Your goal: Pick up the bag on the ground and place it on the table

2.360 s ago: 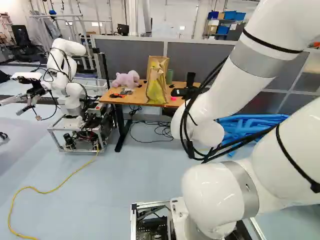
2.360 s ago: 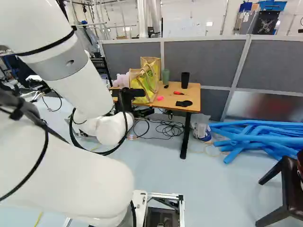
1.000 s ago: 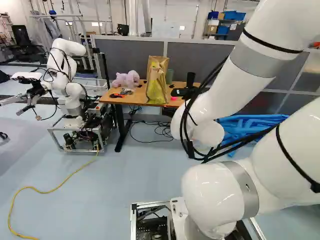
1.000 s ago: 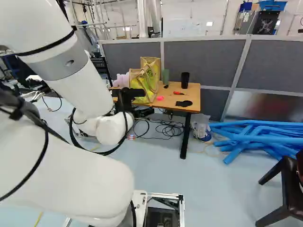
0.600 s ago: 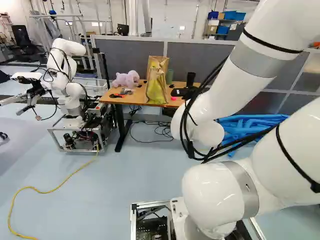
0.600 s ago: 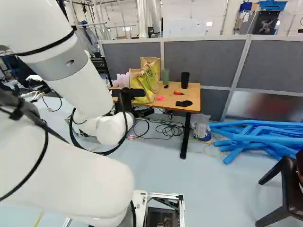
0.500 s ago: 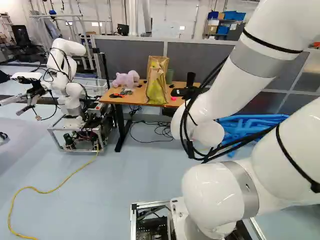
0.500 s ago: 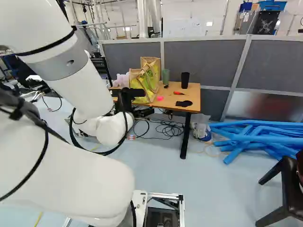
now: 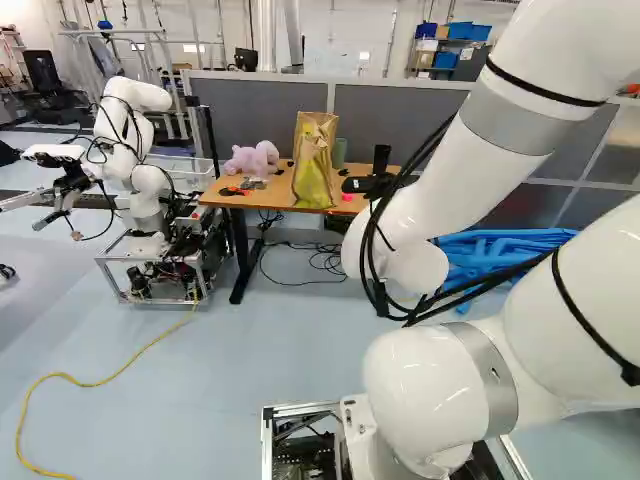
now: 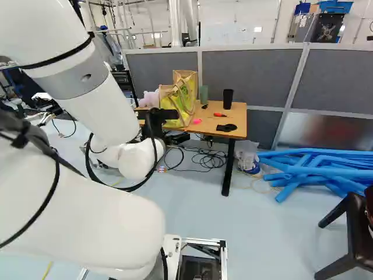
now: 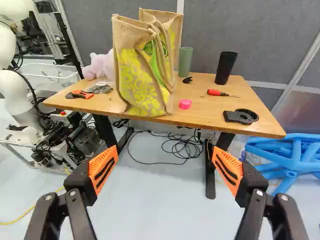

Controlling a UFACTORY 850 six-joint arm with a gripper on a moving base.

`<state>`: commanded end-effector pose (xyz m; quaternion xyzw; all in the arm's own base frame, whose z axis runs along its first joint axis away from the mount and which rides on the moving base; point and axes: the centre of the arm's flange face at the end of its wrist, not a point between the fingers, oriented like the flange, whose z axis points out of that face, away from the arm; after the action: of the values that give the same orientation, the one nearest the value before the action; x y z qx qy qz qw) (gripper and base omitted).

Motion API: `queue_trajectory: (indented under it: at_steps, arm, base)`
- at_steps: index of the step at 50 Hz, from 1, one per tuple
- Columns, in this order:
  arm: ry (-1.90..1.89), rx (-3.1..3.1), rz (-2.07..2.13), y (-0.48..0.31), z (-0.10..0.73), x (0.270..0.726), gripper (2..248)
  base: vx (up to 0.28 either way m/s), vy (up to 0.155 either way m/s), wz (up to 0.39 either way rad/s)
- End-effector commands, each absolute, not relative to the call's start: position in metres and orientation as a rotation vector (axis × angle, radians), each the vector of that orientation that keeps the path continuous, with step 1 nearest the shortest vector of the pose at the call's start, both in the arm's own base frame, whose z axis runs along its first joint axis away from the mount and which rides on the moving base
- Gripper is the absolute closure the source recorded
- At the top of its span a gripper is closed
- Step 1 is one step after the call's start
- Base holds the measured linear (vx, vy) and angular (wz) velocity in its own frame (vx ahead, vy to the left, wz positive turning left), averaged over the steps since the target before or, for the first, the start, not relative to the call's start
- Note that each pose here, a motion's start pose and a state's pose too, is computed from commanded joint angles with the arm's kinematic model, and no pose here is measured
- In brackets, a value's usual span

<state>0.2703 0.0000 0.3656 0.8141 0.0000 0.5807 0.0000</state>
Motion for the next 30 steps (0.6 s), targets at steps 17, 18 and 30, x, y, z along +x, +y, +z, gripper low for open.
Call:
queue_trajectory:
  at_steps: [17,18,30]
  arm:
    - [0.0,2.558,1.824,0.0,0.3656,0.2703,3]
    - [0.0,2.558,1.824,0.0,0.3656,0.2703,3]
    - [0.0,2.558,1.824,0.0,0.3656,0.2703,3]
  base:
    - [0.0,0.0,0.0]
    - [0.0,0.0,0.0]
    - [0.0,0.0,0.0]
